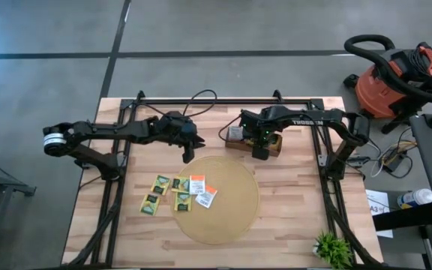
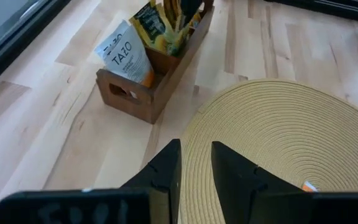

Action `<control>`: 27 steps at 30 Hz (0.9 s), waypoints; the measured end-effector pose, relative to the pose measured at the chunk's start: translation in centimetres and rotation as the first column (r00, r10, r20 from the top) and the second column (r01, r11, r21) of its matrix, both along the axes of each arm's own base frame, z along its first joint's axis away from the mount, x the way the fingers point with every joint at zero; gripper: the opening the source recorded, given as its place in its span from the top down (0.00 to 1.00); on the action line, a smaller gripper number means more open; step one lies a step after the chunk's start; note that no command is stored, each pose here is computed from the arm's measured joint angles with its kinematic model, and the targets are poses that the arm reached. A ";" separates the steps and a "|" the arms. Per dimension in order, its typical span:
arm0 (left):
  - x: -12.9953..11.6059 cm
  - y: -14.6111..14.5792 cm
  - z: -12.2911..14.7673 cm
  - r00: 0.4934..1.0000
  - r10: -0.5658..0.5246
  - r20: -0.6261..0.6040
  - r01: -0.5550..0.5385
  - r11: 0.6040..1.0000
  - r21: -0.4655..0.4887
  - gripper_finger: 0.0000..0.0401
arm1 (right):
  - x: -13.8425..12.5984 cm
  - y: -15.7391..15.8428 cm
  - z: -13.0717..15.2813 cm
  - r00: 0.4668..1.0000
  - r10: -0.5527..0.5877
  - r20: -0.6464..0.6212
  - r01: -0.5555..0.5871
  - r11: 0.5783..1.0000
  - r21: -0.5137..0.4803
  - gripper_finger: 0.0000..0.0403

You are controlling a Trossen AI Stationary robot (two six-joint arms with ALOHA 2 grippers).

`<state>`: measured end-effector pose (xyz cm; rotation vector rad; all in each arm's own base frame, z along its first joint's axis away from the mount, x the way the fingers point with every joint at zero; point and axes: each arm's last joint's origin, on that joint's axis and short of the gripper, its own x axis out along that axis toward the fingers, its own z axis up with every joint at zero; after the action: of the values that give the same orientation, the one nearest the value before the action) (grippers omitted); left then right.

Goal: Pick & Place Tea
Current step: Put the lemon tea bag into the middle section of the wooden organizer

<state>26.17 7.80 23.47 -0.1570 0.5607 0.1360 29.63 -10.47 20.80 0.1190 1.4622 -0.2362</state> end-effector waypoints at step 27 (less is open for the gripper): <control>0.0 0.1 0.0 1.000 0.018 -0.003 -0.018 1.000 0.011 0.79 | 0.4 -0.4 -0.2 0.997 -0.074 0.037 0.078 0.990 -0.113 0.98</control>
<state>26.14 7.92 23.45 -0.1516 0.5619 0.1570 30.04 -10.85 20.61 0.0855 1.4093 -0.3783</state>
